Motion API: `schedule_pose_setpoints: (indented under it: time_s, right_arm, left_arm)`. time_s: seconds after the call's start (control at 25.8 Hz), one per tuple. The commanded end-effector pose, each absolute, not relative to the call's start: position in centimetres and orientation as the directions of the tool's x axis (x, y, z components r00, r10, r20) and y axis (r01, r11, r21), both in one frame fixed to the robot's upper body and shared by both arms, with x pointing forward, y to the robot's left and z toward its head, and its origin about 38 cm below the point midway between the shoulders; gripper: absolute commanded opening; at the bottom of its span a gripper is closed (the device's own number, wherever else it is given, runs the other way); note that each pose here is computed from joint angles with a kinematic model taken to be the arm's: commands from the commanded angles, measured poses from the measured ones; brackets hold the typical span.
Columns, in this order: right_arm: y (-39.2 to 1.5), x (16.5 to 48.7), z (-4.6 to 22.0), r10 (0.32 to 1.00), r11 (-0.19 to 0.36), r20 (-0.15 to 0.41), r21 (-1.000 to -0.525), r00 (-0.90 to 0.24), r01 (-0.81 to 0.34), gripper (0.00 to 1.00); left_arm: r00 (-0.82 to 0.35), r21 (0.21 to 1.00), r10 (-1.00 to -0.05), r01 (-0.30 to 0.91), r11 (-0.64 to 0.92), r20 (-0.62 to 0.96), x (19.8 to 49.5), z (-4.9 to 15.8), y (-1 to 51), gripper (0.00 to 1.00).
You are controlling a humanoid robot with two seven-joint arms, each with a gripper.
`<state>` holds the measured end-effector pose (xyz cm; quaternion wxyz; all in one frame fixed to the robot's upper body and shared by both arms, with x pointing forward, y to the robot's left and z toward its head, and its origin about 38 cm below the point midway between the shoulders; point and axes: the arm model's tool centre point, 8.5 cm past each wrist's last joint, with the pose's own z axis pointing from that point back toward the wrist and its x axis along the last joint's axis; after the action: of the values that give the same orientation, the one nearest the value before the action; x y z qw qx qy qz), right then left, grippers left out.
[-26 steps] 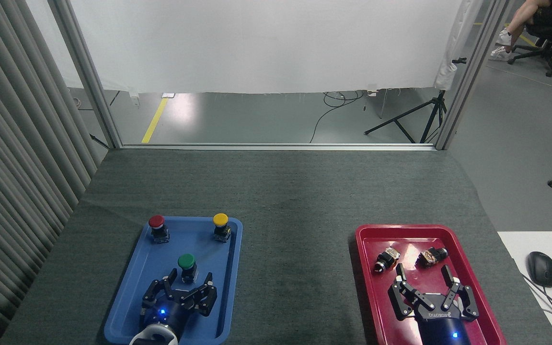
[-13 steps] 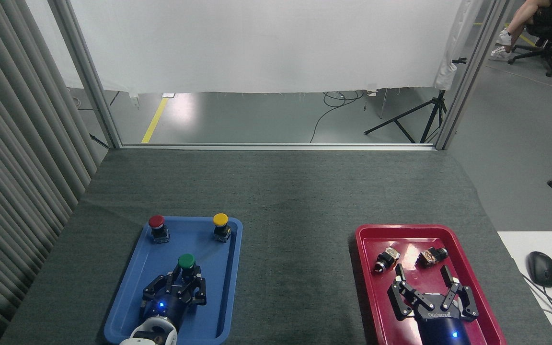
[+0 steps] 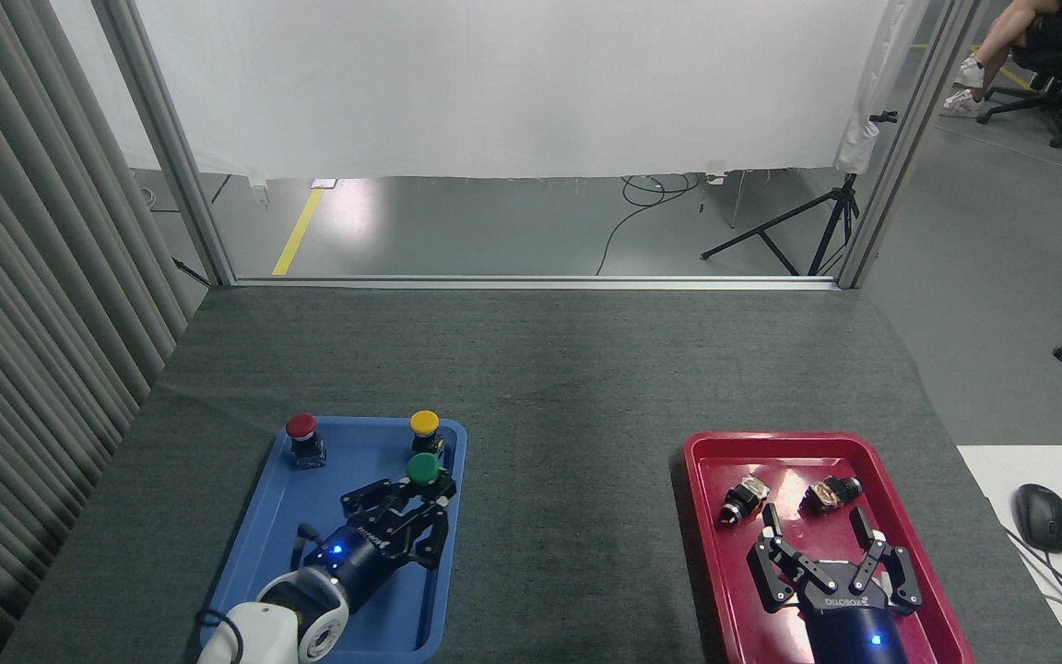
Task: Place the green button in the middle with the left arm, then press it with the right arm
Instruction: 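Carry the green button off the blue tray toward the table middle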
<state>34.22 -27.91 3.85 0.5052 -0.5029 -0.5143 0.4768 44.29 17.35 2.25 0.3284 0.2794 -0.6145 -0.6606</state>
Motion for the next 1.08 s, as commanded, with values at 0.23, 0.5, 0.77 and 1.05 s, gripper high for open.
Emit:
schedule_pose_setpoints:
  time_s: [0.23, 0.5, 0.77, 1.05]
  right_arm:
    - [-27.8, 34.2, 3.8, 0.999, 0.042, 0.042, -0.999, 0.018, 0.035, 0.99]
    - [-27.8, 34.1, 3.8, 0.999, 0.04, 0.041, -0.999, 0.018, 0.033, 0.99]
    - [-27.8, 34.1, 3.7, 0.999, 0.04, 0.041, -0.999, 0.018, 0.032, 0.99]
    - [-27.7, 34.2, 3.8, 0.999, 0.042, 0.042, -0.999, 0.017, 0.033, 0.99]
  left_arm:
    - [-0.733, 0.972, -0.68, 0.177, -0.154, 0.026, 44.9, 1.0, 7.0, 0.0]
    - [-0.666, 0.947, -0.744, 0.268, -0.179, 0.048, 44.3, -1.8, 6.8, 0.0]
    - [-0.682, 0.948, -0.73, 0.255, -0.188, 0.039, 43.6, -2.1, 5.9, 0.37]
    - [-0.667, 0.955, -0.744, 0.245, -0.167, 0.041, 42.0, -3.0, 5.9, 1.0]
